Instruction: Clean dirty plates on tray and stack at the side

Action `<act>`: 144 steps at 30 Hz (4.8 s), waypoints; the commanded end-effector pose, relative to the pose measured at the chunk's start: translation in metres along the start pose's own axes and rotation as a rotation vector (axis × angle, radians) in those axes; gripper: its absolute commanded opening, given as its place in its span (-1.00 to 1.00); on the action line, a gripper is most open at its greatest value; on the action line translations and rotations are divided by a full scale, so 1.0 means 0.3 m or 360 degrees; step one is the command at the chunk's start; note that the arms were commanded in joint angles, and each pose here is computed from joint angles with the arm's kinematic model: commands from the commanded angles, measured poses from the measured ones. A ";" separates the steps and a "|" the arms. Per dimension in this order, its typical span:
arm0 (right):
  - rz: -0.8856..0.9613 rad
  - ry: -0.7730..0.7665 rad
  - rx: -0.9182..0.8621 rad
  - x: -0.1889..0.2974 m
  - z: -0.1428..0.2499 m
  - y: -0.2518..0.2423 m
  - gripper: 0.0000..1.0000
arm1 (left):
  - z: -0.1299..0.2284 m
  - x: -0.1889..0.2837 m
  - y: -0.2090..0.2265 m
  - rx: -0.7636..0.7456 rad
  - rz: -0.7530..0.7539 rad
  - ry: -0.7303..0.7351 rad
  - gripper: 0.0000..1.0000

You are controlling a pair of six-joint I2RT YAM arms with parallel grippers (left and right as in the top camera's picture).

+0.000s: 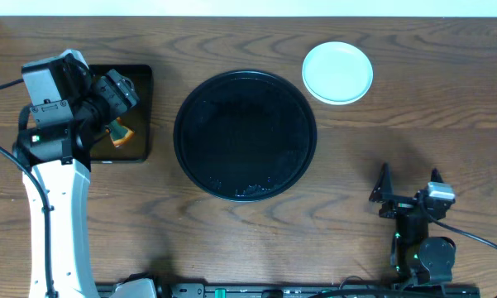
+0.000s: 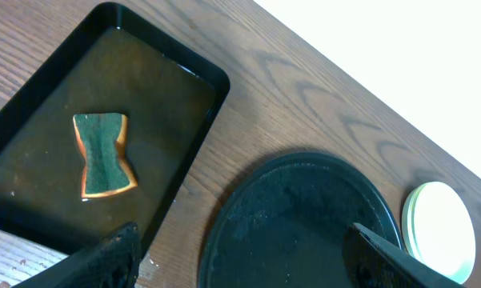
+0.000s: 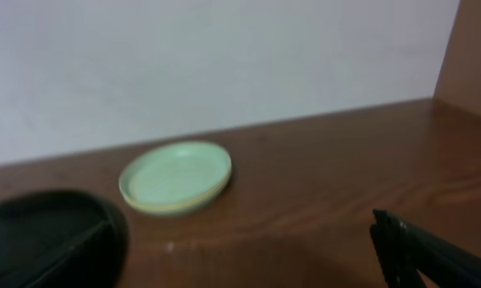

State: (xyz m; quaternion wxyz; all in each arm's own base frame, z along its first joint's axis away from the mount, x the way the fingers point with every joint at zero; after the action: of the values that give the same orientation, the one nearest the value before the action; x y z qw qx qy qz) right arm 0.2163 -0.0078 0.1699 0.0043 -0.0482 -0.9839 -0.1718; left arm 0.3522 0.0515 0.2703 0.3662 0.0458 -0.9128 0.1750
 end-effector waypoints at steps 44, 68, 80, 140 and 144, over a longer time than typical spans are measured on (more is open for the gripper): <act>-0.0198 0.0126 0.0369 0.006 0.056 0.048 0.98 | 0.083 0.001 0.029 -0.0005 -0.0068 0.0180 0.61; -0.0198 0.0127 0.0369 0.006 0.056 0.048 0.99 | 0.653 -0.128 0.149 -0.0168 -0.0143 0.0231 0.61; -0.0197 0.0126 0.0369 0.006 0.056 0.047 0.99 | 0.729 -0.143 0.121 -0.0460 -0.0092 -0.0064 0.62; -0.0197 0.0126 0.0369 0.006 0.056 0.047 0.98 | 0.720 -0.040 0.057 -0.0725 0.0115 -0.0716 0.62; -0.0197 0.0126 0.0369 0.006 0.056 0.047 0.98 | 0.703 -0.020 0.048 -0.0725 0.0132 -0.0782 0.62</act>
State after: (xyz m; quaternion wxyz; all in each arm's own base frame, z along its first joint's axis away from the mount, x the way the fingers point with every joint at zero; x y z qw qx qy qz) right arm 0.2162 0.0118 0.1595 0.0380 0.0201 -0.9972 -0.0618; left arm 0.2193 -0.0052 0.1283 0.1168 -0.0175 -0.9926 -0.0285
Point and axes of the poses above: each gripper's point midway between its finger pads, its own x axis back along the fingers, its own y axis along the line the jaws close on, z = x × y, the point moved 3 cm from there along x, back along the fingers, and after that the axes turned 13 degrees about -x, right-handed, at the moved point
